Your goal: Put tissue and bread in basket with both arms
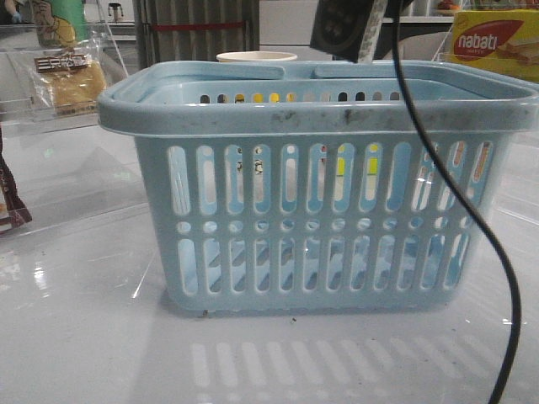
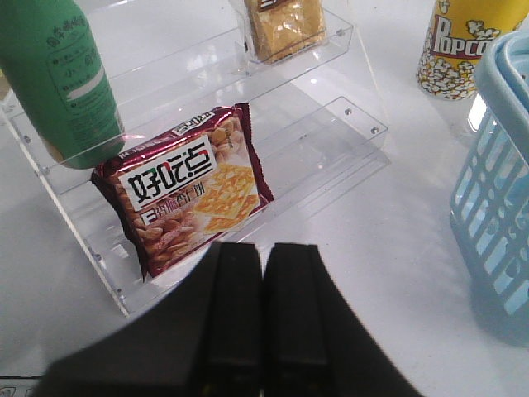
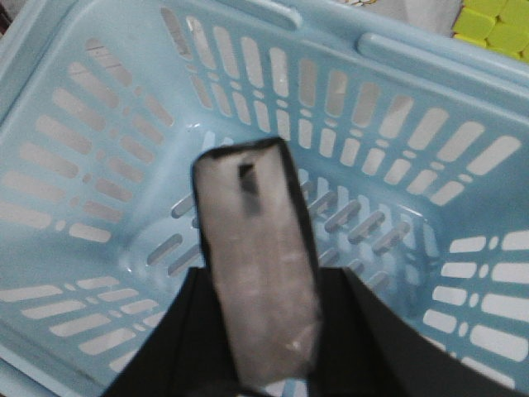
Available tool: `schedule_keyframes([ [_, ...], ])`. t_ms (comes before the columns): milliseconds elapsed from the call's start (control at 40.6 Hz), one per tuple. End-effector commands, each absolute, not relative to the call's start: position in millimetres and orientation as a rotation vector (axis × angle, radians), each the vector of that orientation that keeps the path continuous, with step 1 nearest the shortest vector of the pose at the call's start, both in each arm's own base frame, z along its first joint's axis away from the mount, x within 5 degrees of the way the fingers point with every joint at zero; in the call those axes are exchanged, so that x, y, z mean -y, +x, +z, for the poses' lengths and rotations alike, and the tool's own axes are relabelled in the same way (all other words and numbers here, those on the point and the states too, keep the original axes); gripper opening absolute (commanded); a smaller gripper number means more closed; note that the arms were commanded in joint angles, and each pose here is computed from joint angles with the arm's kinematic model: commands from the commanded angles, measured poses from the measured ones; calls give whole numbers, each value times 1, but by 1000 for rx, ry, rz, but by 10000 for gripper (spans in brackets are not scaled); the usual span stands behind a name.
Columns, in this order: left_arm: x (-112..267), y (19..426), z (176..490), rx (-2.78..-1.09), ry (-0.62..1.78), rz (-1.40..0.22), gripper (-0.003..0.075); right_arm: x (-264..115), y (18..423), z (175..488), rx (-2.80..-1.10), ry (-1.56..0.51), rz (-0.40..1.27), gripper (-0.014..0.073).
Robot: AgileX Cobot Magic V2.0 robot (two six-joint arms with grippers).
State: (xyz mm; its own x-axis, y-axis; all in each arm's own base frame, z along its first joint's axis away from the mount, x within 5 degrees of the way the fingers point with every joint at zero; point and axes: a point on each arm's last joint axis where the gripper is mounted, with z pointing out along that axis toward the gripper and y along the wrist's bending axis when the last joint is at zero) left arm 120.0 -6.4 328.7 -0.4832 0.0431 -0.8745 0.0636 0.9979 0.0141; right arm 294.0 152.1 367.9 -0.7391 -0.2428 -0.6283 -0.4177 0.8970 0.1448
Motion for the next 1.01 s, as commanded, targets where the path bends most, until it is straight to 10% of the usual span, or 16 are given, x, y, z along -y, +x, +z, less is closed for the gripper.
schedule_keyframes([
  [0,7,123,346,-1973,70,-36,92,-152,294,383,-2320,-450,386,257],
  [221,7,123,346,-1973,70,-36,92,-156,304,369,-2353,-457,368,573],
  [984,7,123,346,-1973,70,-36,92,-76,139,387,-2018,-518,349,485],
])
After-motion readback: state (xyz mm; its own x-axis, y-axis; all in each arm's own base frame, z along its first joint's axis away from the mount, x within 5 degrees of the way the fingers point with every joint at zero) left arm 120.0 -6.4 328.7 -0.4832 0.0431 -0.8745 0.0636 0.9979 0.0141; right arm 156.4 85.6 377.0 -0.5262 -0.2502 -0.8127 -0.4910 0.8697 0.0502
